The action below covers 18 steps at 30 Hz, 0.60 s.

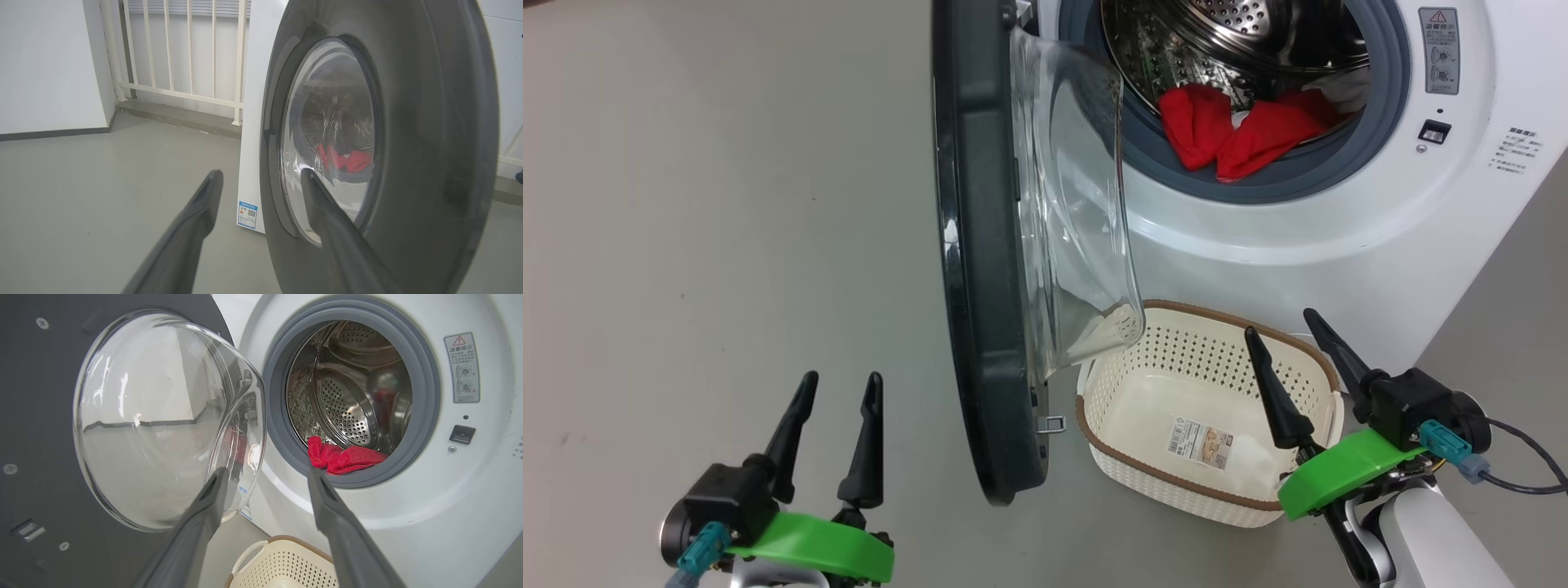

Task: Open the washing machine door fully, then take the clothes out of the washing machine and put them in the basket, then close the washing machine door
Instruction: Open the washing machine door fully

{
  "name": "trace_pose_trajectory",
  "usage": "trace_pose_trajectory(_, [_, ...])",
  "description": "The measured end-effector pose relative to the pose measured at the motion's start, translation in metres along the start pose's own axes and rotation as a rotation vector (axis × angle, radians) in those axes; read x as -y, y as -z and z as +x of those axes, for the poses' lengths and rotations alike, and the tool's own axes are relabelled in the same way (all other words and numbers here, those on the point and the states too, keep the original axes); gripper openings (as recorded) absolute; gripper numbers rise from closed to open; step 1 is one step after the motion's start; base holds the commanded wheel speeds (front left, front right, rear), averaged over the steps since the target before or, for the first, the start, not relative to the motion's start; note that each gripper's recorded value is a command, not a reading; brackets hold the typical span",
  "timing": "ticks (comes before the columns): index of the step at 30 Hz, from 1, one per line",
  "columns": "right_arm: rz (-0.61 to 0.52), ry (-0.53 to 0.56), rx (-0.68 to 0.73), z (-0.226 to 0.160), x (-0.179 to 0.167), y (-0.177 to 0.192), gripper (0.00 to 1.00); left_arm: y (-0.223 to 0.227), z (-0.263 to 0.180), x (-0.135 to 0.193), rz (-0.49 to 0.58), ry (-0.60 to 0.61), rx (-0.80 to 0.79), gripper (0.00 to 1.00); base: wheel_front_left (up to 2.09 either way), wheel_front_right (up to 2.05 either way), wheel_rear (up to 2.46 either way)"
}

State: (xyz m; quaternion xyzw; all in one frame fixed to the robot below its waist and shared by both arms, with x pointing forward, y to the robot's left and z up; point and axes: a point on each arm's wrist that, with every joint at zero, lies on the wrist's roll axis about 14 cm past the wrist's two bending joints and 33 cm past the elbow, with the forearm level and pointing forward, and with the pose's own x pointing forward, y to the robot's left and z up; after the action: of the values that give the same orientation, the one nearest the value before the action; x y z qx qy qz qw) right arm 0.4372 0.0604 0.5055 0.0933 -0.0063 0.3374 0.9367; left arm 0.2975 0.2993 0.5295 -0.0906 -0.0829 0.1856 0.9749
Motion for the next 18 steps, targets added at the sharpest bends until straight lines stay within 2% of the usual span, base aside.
trace_pose_trajectory(18, [0.012,0.0,-0.001,-0.0011,-0.0037,0.0001,1.0,0.0025,-0.0018,-0.0049,0.0,-0.021,-0.008,1.0,0.0,0.0,0.0])
